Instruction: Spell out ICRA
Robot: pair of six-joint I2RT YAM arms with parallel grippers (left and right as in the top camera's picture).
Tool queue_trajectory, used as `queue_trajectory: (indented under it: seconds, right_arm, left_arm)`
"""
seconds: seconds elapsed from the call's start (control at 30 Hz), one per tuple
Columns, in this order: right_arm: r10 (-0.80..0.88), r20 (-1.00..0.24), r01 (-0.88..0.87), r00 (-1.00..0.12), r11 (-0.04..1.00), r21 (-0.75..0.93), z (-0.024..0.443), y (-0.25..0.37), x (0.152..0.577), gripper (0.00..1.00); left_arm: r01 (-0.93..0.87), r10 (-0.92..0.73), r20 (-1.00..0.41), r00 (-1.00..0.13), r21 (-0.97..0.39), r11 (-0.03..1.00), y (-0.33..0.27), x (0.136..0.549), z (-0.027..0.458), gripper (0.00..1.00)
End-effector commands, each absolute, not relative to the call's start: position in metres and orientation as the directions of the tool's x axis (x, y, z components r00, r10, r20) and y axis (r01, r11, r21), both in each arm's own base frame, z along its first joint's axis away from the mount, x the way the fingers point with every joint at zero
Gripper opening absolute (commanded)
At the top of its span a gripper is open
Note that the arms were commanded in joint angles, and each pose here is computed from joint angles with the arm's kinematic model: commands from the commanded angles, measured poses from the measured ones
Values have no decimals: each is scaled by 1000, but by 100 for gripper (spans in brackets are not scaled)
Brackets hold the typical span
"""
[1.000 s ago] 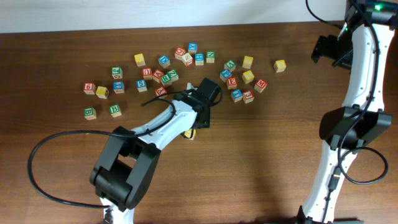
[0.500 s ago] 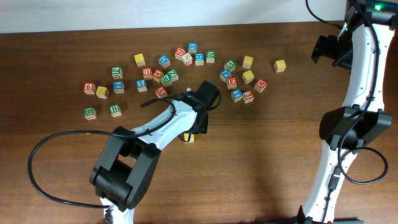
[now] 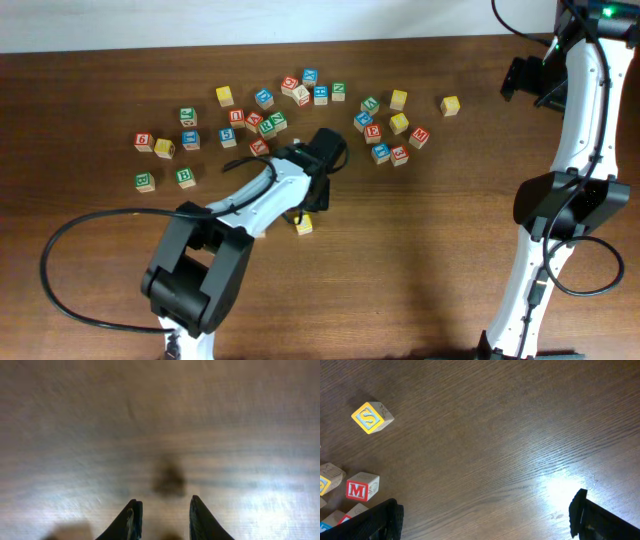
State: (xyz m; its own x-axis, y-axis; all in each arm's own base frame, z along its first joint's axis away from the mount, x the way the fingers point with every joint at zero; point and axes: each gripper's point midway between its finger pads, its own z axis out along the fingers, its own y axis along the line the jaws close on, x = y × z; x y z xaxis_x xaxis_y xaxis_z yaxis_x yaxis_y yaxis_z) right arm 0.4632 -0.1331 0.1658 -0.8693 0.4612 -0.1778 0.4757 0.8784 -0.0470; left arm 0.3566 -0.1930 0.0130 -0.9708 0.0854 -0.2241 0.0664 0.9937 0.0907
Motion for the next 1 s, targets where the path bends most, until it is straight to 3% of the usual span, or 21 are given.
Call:
queue_trajectory:
  seconds: [0.0,0.47,0.6,0.77,0.97]
  right_arm:
    - [463,-181,478,-867,878,-43,169,-130,462,98]
    - [463,-181,478,-867,877,-43,169,-130,462,98]
    - [463,-181,478,-867,877,-43,169,-130,462,98]
    - [463,-181,478,-867,877,-43,169,-130,462,98]
    - [463,-181,478,-867,878,-43,169,-130,462,98]
  left_arm:
    - [22,55,-272,-961,124,992,-180,371,14,24]
    - [8,48,-304,-952,132,991,-176,379,16,23]
    - [126,171,-313,-934,159,979,-182,389,27,29]
    - [197,244,-275,-930,188,962,-181,389,45,13]
    - [188,222,-161,-962,202,961,-168,363,38,7]
